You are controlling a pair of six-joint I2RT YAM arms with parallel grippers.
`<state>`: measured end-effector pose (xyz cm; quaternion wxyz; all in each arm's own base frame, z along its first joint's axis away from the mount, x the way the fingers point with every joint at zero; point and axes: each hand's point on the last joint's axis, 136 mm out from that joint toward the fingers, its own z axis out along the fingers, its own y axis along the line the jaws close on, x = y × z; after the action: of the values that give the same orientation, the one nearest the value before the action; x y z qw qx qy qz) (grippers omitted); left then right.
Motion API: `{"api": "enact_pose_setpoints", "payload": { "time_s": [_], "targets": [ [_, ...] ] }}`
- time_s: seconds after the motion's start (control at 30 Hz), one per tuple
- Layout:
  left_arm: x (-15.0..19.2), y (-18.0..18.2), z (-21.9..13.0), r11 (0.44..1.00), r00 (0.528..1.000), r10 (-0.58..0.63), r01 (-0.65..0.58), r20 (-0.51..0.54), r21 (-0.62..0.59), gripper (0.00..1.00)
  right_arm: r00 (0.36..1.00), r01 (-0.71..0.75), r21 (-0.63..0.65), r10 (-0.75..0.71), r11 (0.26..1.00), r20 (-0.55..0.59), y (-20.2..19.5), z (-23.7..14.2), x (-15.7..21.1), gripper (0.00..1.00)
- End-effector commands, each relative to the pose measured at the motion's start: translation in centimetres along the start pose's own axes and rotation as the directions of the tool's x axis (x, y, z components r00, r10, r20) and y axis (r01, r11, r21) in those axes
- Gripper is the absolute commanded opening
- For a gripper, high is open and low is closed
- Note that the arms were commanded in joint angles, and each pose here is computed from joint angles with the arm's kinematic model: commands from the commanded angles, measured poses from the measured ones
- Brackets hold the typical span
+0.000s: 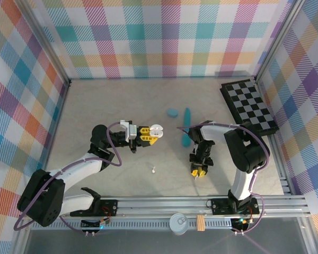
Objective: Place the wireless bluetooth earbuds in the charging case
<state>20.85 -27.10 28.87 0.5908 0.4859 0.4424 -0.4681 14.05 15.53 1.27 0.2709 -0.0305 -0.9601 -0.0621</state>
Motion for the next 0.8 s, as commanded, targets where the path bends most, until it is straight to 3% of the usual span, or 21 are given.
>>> {"api": "enact_pose_setpoints", "payload": {
  "time_s": [0.0,0.33,0.6,0.77],
  "targets": [
    [-1.2,-0.7,-0.3,0.998,0.998,0.054,-0.055,0.033,0.033,0.02,1.000,-0.023,-0.006,0.023,1.000,-0.007,0.0,1.0,-0.4,0.22],
    [-0.5,-0.1,-0.1,0.999,0.999,0.035,-0.036,0.017,0.021,0.02,0.997,-0.011,-0.023,0.013,1.000,0.081,0.5,-1.5,-0.2,0.20],
    [5.0,1.7,0.8,0.998,0.989,-0.052,0.046,-0.136,-0.045,0.00,0.961,0.055,-0.029,-0.045,0.998,0.274,2.0,-7.3,-1.3,0.20],
    [6.4,3.1,1.3,0.991,0.990,-0.099,0.090,-0.102,-0.098,0.00,0.915,0.106,-0.051,-0.077,0.993,0.395,3.6,-11.5,-1.9,0.20]
  ]
}}
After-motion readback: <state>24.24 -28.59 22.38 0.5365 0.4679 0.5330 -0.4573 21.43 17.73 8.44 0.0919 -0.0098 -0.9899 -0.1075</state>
